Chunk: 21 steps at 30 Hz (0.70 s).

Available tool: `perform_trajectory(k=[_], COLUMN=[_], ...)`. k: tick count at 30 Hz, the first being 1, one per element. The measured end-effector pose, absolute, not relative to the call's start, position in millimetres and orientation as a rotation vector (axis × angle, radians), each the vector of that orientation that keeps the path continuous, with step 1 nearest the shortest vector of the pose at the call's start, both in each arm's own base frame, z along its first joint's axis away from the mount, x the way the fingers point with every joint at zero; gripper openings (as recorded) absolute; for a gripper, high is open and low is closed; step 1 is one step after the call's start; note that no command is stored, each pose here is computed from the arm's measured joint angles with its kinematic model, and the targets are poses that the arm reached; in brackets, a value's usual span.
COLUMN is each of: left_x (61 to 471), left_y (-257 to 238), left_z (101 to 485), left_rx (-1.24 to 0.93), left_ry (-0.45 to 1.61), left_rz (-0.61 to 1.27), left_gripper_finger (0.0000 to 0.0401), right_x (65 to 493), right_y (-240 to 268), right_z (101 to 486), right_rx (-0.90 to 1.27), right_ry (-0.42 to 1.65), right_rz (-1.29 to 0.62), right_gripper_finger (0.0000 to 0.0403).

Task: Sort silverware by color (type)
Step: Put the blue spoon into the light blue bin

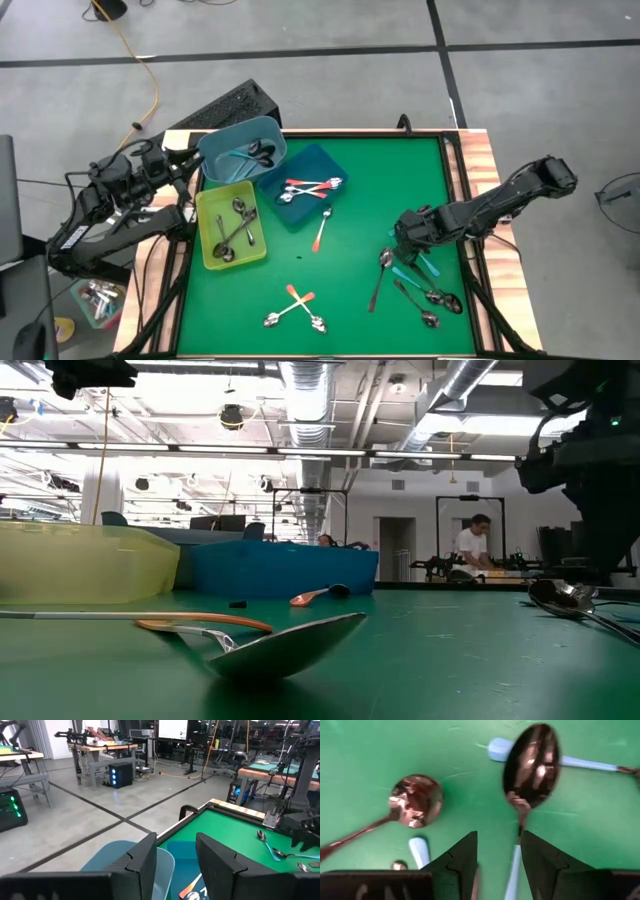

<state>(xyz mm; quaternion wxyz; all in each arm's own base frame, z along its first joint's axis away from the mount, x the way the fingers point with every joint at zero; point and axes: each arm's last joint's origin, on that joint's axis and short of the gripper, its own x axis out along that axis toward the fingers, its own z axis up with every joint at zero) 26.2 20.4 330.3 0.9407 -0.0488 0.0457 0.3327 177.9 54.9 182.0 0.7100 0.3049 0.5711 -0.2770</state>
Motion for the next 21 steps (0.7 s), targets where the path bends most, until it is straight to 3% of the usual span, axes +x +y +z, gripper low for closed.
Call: perform_trajectory(k=[21], left_x=[26.1], left_y=[20.3], left_z=[329.3], left_rx=[-0.119], left_ry=[0.097], left_rz=[0.68], left_gripper_finger=[0.0122], right_x=[163.8], right_y=[51.8], right_z=[151.7], right_rx=[0.689], right_ry=[1.33], right_rz=[-0.599], right_gripper_finger=[0.0159])
